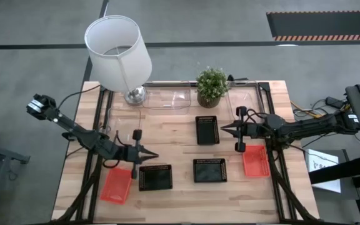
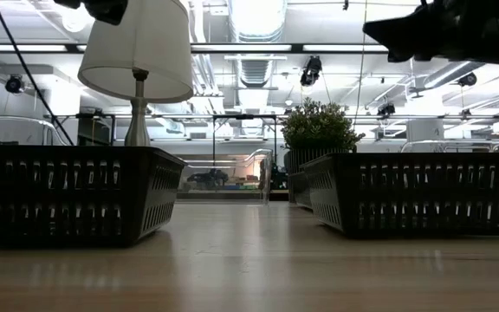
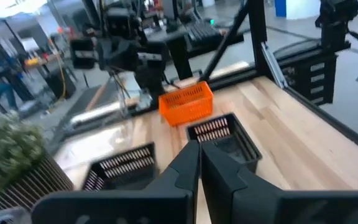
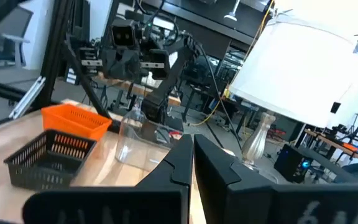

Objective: Stack baskets by color
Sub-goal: Stack the top right transparent bin on the top left transparent bin

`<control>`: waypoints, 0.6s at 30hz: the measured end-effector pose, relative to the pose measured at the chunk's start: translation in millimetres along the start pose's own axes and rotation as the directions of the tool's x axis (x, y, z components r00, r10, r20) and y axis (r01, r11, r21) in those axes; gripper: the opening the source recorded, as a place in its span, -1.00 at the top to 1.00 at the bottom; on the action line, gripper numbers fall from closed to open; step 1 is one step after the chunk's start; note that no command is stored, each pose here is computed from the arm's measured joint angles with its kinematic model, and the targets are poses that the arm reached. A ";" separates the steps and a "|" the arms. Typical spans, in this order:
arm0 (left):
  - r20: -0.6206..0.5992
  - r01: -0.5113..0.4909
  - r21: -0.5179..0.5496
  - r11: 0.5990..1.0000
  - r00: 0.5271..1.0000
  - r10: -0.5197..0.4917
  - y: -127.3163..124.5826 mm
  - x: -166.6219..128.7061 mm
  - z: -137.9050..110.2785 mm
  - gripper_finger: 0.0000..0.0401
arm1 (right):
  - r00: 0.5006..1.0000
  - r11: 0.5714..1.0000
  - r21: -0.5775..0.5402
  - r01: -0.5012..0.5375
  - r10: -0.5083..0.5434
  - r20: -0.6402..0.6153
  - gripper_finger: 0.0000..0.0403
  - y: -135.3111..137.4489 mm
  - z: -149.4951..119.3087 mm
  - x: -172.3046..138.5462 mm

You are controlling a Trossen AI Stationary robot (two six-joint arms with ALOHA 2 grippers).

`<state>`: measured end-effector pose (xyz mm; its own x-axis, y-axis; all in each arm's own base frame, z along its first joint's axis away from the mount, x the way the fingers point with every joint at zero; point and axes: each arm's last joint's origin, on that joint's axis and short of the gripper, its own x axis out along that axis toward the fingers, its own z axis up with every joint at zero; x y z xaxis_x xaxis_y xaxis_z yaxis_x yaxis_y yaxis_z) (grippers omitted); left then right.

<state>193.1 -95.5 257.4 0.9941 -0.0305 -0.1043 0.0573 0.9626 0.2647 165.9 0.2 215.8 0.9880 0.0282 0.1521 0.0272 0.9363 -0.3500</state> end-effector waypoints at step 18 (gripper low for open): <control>0.170 -0.203 0.162 0.966 0.970 0.175 33.8 -58.5 -7.2 1.00 | 0.875 0.910 0.300 0.287 -0.122 -0.469 0.96 -23.2 55.6 24.0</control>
<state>136.2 -59.3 265.5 0.9897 0.0931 0.1083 -0.1312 0.8924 0.4318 180.5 -1.4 278.9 0.9325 -0.2533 -0.2574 0.2627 0.9649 0.0022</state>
